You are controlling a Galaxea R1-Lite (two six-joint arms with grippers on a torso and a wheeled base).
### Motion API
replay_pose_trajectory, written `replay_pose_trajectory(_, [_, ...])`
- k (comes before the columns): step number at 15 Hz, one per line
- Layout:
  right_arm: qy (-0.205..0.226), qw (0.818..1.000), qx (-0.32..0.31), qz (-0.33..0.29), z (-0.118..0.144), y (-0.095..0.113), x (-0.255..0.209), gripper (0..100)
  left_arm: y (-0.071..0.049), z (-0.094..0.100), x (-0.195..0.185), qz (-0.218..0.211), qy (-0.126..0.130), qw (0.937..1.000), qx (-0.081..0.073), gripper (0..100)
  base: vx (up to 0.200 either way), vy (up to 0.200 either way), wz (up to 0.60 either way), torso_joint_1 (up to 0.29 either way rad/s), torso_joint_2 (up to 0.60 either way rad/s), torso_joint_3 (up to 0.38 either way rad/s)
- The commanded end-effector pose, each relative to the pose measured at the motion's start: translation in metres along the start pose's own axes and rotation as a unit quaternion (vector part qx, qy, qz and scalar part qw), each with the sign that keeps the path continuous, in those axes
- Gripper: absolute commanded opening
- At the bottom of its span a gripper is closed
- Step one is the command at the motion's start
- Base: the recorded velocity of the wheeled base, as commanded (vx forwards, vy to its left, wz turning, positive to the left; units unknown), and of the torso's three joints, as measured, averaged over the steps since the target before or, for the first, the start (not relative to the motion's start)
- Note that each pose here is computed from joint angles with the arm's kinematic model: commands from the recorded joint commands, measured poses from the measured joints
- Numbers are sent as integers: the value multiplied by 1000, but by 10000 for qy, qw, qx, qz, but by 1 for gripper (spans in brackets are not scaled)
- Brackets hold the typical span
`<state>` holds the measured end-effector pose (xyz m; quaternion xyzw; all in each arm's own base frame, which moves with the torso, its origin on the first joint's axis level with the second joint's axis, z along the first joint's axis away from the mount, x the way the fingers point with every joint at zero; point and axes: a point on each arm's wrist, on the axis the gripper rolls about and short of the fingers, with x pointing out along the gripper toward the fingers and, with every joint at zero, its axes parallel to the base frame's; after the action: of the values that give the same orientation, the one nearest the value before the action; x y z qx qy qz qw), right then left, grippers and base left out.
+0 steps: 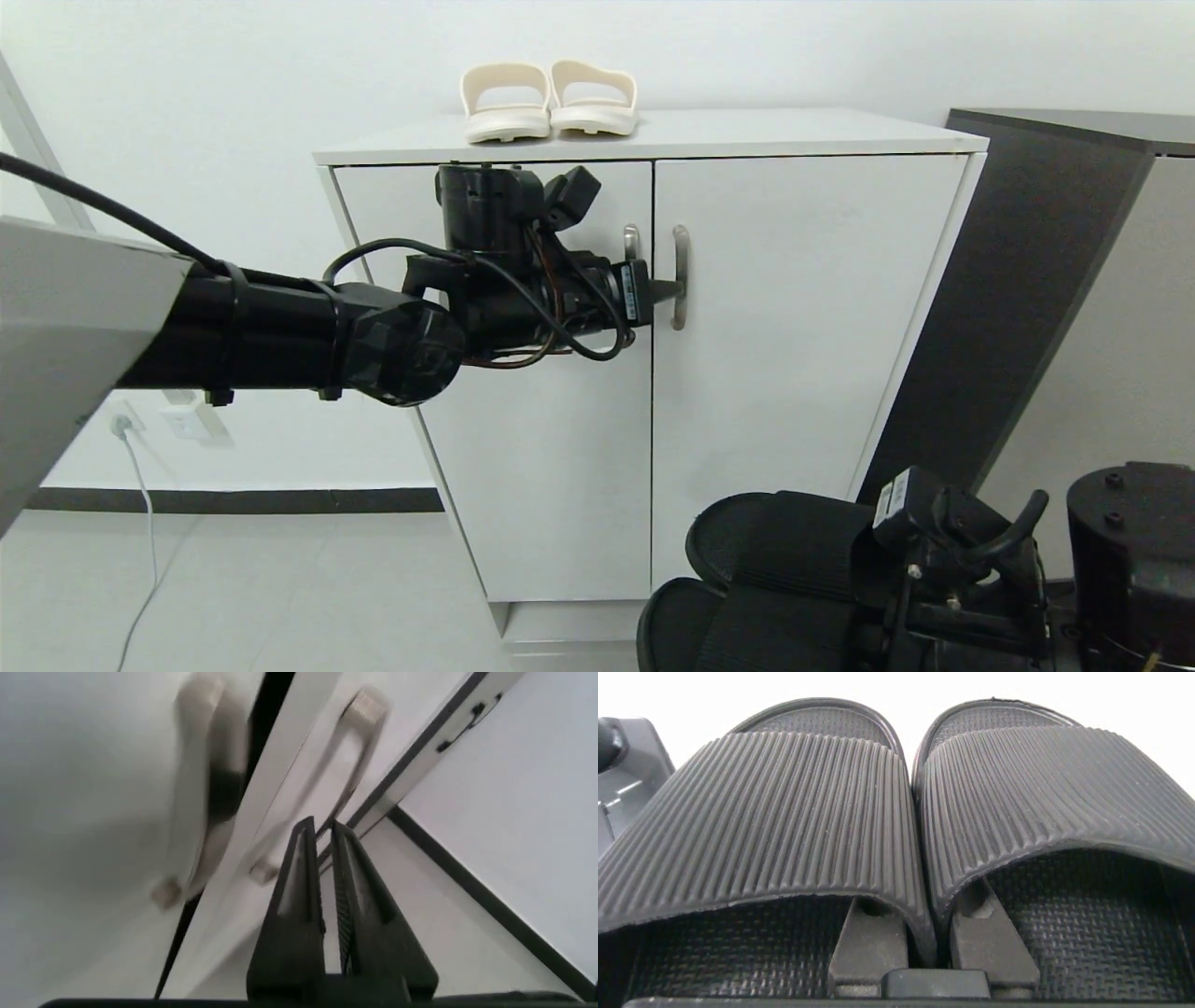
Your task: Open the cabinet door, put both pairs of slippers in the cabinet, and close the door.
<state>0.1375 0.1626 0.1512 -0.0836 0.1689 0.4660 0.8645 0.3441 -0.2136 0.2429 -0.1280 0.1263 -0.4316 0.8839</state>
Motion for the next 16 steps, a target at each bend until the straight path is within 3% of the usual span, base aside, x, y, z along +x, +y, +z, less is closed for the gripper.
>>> replay_pose_trajectory(1, [14,10000,-2,31,-1,1,0,0,-13,3,-15,-85,-51,9999,45,0,0,0,0,0,0,0])
replay_pose_trajectory(10, [137,9993,-21,342,-9,6,-1,0,-46,-11,-74,-372,-231,9989,152,0,0,0,0,0,0,0])
replay_pose_trajectory(12, [145,9993,-26,357,-9,7,-1,0,-41,-11,-79,-280,-239,9993,105,0,0,0,0,0,0,0])
replay_pose_trajectory(16, [145,9992,-29,364,-9,7,-1,0,-11,-1,-66,-232,-285,9993,79,0,0,0,0,0,0,0])
